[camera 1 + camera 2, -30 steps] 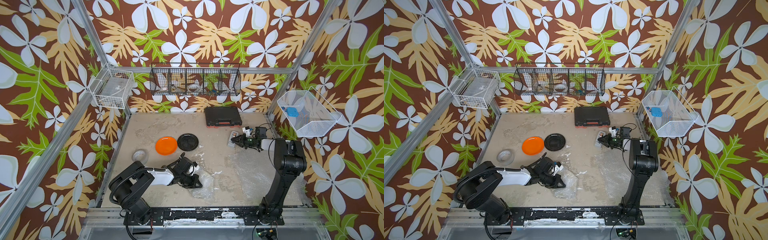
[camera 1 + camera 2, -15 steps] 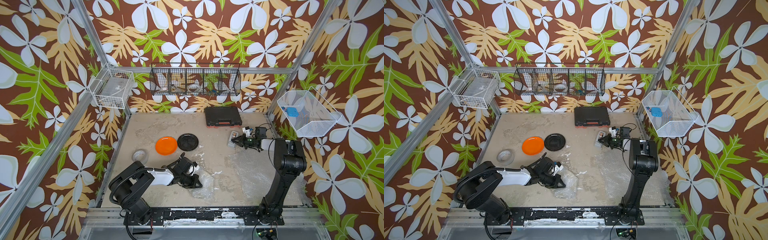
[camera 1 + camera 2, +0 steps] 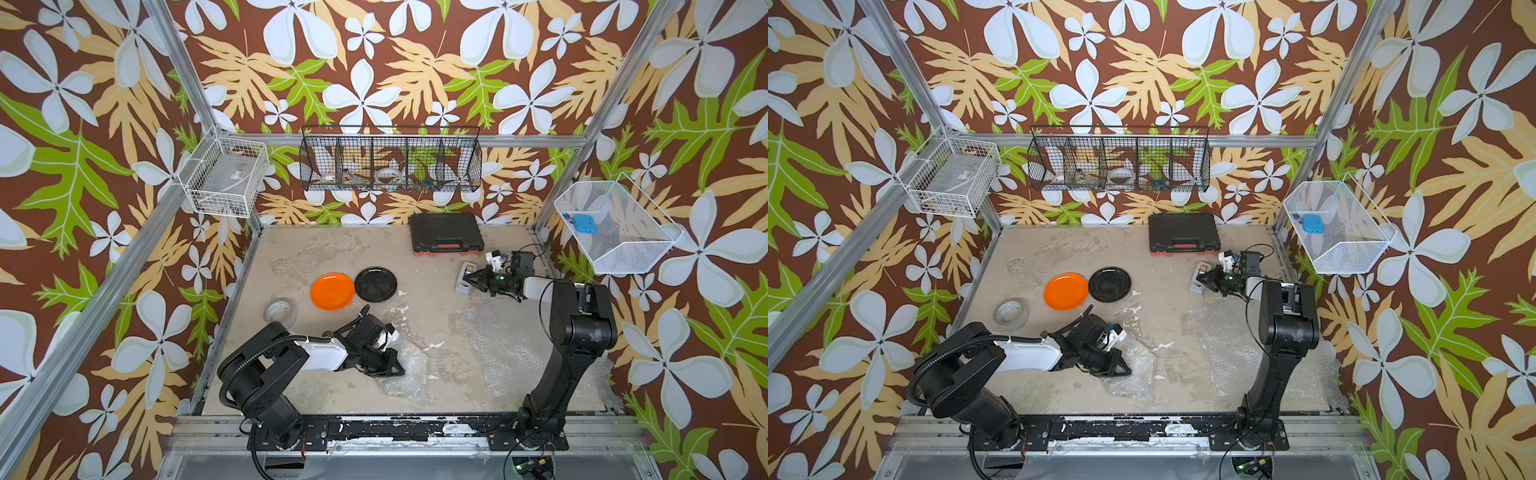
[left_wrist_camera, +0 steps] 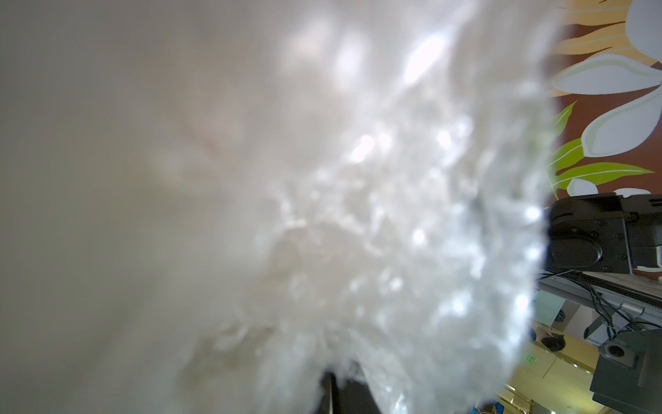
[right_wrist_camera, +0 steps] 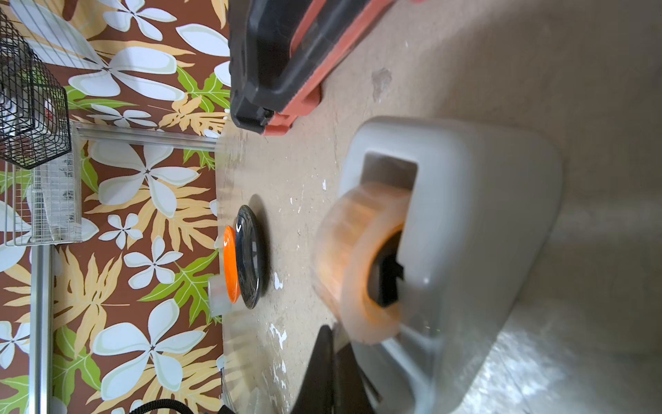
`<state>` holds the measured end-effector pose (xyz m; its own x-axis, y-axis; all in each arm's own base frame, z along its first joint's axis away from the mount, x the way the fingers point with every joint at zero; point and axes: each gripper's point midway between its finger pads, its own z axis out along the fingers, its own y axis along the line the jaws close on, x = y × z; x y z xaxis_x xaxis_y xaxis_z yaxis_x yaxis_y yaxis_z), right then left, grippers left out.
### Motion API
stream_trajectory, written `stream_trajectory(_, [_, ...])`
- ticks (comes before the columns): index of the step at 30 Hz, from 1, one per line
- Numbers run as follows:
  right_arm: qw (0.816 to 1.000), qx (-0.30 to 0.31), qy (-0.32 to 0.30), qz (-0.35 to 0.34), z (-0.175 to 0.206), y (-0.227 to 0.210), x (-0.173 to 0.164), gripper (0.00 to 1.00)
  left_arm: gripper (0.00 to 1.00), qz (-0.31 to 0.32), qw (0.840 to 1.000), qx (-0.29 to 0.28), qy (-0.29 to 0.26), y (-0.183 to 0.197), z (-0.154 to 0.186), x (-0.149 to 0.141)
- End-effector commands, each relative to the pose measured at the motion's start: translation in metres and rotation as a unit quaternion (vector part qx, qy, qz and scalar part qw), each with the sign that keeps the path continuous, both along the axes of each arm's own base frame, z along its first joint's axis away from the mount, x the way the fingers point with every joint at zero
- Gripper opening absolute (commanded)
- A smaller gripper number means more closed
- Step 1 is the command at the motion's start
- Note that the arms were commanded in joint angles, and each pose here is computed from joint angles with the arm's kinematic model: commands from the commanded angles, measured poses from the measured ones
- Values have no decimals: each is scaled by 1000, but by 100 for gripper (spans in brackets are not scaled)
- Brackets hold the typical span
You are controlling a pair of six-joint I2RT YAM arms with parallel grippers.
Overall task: Wrap dinner plates in bubble wrap
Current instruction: Pull the tape from the tape cutter.
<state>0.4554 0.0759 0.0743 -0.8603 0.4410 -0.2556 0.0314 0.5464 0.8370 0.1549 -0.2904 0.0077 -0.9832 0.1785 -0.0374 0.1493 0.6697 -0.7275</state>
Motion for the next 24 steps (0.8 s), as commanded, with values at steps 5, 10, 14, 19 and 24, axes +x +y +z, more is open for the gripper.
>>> stream_trajectory(5, [1000,11,2,9,8,8,-21,0,8,28,989,134,52,47,-42,-21])
stream_trajectory(10, [1000,20,11,14,4,15,-40,0,8,27,989,135,53,48,-43,-22])
stream_trajectory(14, [999,30,18,26,0,26,-57,0,8,26,989,134,52,48,-43,-23])
stream_trajectory(19, [999,32,25,36,-2,37,-75,0,8,27,989,134,53,49,-44,-24])
stream_trajectory(24, [998,33,38,45,-9,43,-97,0,8,27,989,133,54,49,-44,-24])
